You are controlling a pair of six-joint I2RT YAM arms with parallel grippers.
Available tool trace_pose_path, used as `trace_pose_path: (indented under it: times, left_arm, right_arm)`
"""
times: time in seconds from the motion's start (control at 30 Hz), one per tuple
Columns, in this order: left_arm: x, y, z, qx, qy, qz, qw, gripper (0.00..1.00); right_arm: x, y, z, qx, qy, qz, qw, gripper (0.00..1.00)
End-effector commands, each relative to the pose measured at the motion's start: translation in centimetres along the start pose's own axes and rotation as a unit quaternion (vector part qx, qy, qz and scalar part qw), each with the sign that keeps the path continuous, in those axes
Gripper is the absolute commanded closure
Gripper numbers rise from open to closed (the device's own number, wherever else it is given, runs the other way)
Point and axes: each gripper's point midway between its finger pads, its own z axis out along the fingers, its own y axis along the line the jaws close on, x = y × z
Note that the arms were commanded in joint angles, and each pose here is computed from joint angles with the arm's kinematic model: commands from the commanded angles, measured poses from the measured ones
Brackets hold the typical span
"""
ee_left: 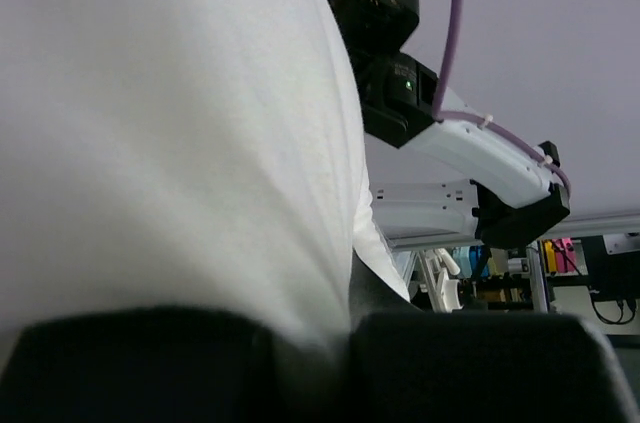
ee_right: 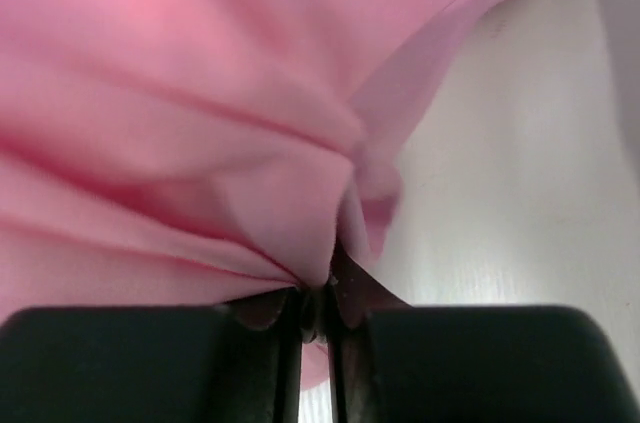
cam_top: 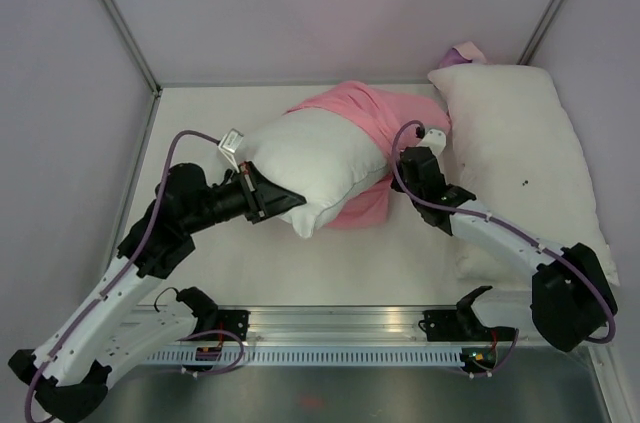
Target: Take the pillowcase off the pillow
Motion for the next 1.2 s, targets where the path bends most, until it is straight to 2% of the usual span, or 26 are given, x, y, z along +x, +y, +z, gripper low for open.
trace_pose_path:
  times: [0.0,0.1,0.23,0.37,0.4,0.47,0.53,0.6,0.63,0.7,0.77,0.8,0.83,0.9,1.03,1.07,1.1,1.17]
  left_arm:
    - [-2.1,-5.4,-4.8,0.061,-0.070,0.077,0.993,0.98]
    - [-1.9,-5.6,-7.0,0.053,-0.091,0.091,0.990,0.98]
    - [-1.0,-4.2,-10.0,0.012,-0.107,0.094,0.990,0.98]
    - [0.1,-1.6,-11.7,-0.031,-0.115,0.095,0.988,0.98]
    - [0.4,-0.8,-11.7,-0.042,-0.110,0.101,0.988,0.98]
    - [1.0,1.7,-11.4,-0.081,-0.102,0.102,0.986,0.98]
    - [1.2,3.7,-11.1,-0.112,-0.102,0.102,0.983,0.98]
    - [0.8,5.5,-11.2,-0.148,-0.113,0.109,0.977,0.98]
    - [0.7,6.0,-11.2,-0.160,-0.114,0.112,0.974,0.98]
    - [0.3,7.0,-11.0,-0.185,-0.116,0.121,0.968,0.98]
    - [-0.2,7.5,-11.0,-0.201,-0.123,0.128,0.963,0.98]
    - [-0.4,7.3,-11.1,-0.199,-0.126,0.130,0.963,0.98]
    - [-0.5,7.3,-11.0,-0.200,-0.126,0.131,0.963,0.98]
    - [-0.6,7.1,-11.0,-0.198,-0.127,0.132,0.963,0.98]
    - [-0.6,6.5,-11.2,-0.188,-0.131,0.131,0.965,0.98]
    - [-0.6,6.3,-11.3,-0.185,-0.133,0.130,0.965,0.98]
    - [-0.6,6.1,-11.4,-0.184,-0.132,0.131,0.965,0.98]
    - [-0.7,5.8,-11.5,-0.180,-0.131,0.132,0.966,0.98]
  right_arm:
    - [-3.1,-4.0,1.9,0.081,-0.041,0.030,0.995,0.87]
    - [-3.5,-7.7,3.6,0.137,-0.033,0.035,0.989,0.99]
    - [-4.5,-11.4,5.3,0.180,-0.022,0.047,0.982,1.00]
    - [-4.8,-11.8,5.7,0.164,-0.004,0.026,0.986,1.00]
    - [-4.2,-9.1,6.1,0.088,0.021,0.023,0.996,0.99]
    - [-3.5,-5.9,5.4,-0.004,0.043,0.014,0.999,0.66]
    - [-2.4,-3.1,4.0,-0.067,0.072,0.009,0.995,0.43]
    - [-2.1,-1.6,1.9,-0.091,0.085,-0.002,0.992,0.31]
    - [-2.5,0.4,0.2,-0.126,0.083,-0.011,0.988,0.18]
    - [-2.1,1.4,-1.8,-0.143,0.090,-0.015,0.986,0.11]
    - [-3.8,0.3,-3.3,-0.114,0.058,-0.010,0.992,0.08]
    - [-5.0,-0.3,-3.6,-0.095,0.039,-0.010,0.995,0.03]
    - [-6.1,-1.3,-3.5,-0.066,0.017,-0.008,0.998,0.02]
    - [-7.4,-2.3,-3.1,-0.043,0.018,0.010,0.999,0.02]
    - [-5.5,-4.2,1.2,-0.053,0.098,0.127,0.986,0.02]
    - [-6.3,-4.6,1.9,-0.085,0.094,0.159,0.979,0.02]
    - [-4.9,-5.7,3.0,-0.076,0.111,0.180,0.974,0.02]
    - [-4.6,-7.1,4.1,-0.060,0.108,0.192,0.974,0.02]
